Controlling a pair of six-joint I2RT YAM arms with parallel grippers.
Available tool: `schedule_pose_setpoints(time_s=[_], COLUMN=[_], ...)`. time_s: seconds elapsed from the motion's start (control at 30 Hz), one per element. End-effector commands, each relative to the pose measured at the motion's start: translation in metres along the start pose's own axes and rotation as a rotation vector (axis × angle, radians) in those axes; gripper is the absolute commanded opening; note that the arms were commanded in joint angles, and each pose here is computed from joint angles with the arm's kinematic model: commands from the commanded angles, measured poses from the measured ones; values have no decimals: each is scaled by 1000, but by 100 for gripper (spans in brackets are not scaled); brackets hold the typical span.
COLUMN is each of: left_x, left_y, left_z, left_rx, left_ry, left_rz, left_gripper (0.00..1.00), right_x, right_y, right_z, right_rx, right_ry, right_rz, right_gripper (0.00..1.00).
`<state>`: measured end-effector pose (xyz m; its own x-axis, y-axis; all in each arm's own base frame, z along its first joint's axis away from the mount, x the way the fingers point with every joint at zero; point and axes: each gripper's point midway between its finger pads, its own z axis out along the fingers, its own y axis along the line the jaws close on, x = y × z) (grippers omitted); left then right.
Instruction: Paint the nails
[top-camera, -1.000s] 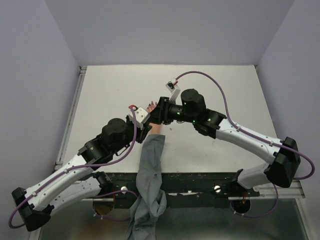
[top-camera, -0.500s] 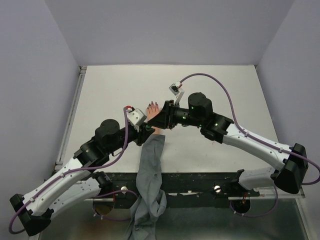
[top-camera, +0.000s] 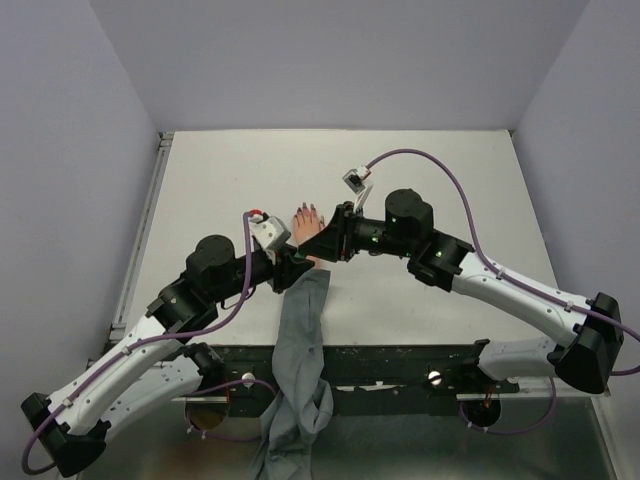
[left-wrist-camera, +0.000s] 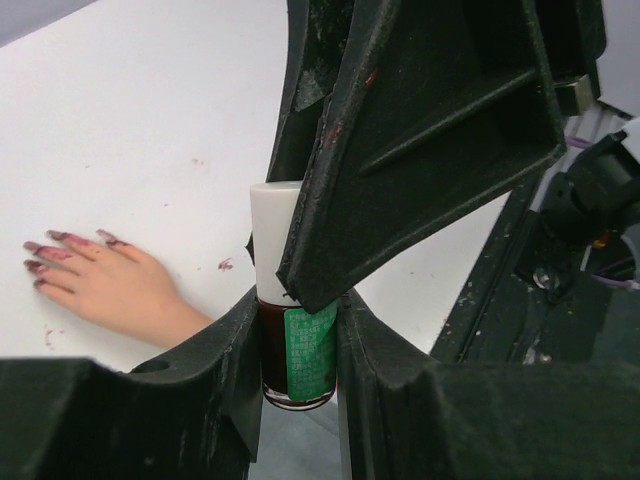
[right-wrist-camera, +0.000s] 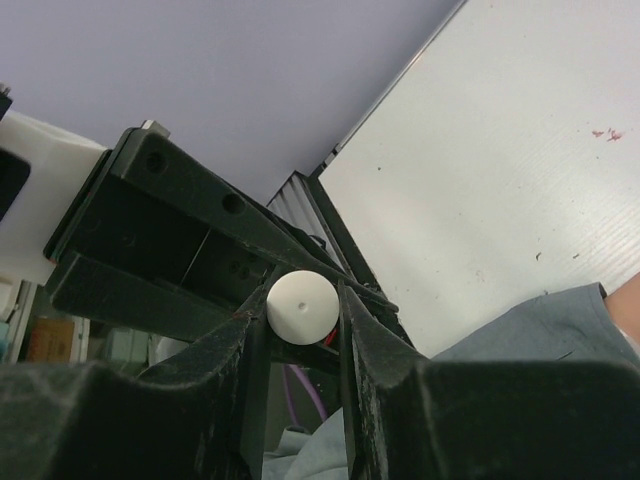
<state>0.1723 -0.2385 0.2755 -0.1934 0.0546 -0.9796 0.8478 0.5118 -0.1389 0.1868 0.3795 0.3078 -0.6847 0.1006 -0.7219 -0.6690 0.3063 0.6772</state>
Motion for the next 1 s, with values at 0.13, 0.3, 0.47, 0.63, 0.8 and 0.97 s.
schedule_pose_setpoints(time_s=[0.13, 0.3, 0.47, 0.63, 0.8, 0.97], left_x=[-20, -29, -32, -32, -31, -27], left_y=[-58, -77, -89, -93, -88, -66], left_z=[-16, -28, -37, -39, -36, -27], left_rx=[389, 544, 652, 691, 653, 497], left_ry=[-77, -97, -92, -79, -83, -87], left_rz=[-37, -63, -80, -89, -83, -28], left_gripper=[0, 0, 0, 0, 0, 0], right_x=[-6, 2, 12, 19, 16, 7], right_y=[46, 69, 87, 91, 85, 69], right_z=[-18, -31, -43, -45, -42, -35], right_rx=[-228, -355, -475, -516, -476, -359], right_ry=[-23, 19, 84, 138, 120, 69], right_rz=[-139, -227, -294, -317, -321, -294], right_gripper=[1, 1, 1, 1, 1, 18])
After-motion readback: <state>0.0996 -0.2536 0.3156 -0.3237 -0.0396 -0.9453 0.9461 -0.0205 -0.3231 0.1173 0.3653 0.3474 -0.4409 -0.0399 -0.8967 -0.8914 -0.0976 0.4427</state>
